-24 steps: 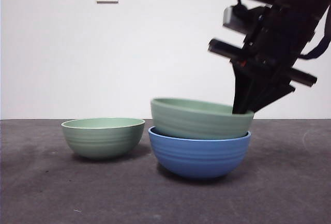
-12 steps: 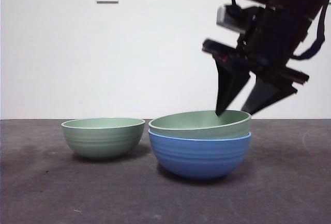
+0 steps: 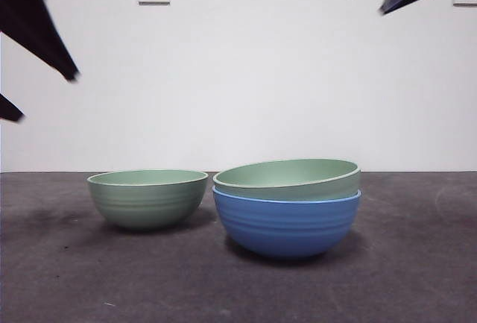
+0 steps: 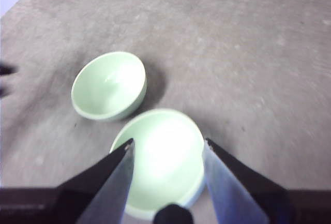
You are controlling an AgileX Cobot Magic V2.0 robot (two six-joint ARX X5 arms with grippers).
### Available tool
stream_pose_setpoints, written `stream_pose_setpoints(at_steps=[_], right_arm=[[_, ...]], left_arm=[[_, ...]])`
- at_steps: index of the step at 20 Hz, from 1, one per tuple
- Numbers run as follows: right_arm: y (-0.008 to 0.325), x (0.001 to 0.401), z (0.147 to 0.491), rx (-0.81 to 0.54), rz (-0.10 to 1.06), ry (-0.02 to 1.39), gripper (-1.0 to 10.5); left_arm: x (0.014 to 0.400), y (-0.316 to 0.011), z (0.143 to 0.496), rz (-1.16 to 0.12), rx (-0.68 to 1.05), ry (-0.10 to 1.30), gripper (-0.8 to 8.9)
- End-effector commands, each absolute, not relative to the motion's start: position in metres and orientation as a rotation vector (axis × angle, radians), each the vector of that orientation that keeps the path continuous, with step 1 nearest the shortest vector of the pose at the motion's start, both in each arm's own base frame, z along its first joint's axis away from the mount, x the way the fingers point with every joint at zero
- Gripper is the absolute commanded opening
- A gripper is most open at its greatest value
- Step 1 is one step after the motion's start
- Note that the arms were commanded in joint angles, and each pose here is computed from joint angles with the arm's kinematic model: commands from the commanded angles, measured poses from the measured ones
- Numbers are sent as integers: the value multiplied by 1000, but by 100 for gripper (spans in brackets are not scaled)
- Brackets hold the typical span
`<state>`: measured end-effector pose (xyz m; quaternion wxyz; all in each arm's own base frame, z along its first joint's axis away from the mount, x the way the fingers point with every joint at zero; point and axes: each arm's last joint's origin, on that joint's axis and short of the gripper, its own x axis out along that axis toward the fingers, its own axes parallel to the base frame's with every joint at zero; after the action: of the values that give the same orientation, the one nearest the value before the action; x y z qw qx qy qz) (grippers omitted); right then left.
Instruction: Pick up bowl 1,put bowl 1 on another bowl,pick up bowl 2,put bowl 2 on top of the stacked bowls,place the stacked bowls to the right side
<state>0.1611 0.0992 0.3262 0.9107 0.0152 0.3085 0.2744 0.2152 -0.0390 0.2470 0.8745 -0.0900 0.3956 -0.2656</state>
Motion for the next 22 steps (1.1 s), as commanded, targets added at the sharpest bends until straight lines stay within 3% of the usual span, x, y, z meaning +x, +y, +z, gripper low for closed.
stream_pose_setpoints(at_steps=[1,8,11,14,18,21,22], right_arm=[[91,148,330,23,562,647,220],[74,119,335,37,553,672,220],[72,115,336,39,555,662,220],[72,115,335,36,552,676,220],[72,115,335,34,552,677,220],[72,115,335,34,552,677,220],[72,115,335,34,552,677,220]], left_arm=[[235,-49,232,-506,-226,855,534],[288,-72,198,-324,-139,927,528],[303,-79,191,-324,-134,964,406],[306,-82,180,-313,-121,1016,398],[306,-84,179,-320,-122,1020,84],[307,-84,180,-311,-137,1019,79],[307,-84,181,-311,-137,1016,14]])
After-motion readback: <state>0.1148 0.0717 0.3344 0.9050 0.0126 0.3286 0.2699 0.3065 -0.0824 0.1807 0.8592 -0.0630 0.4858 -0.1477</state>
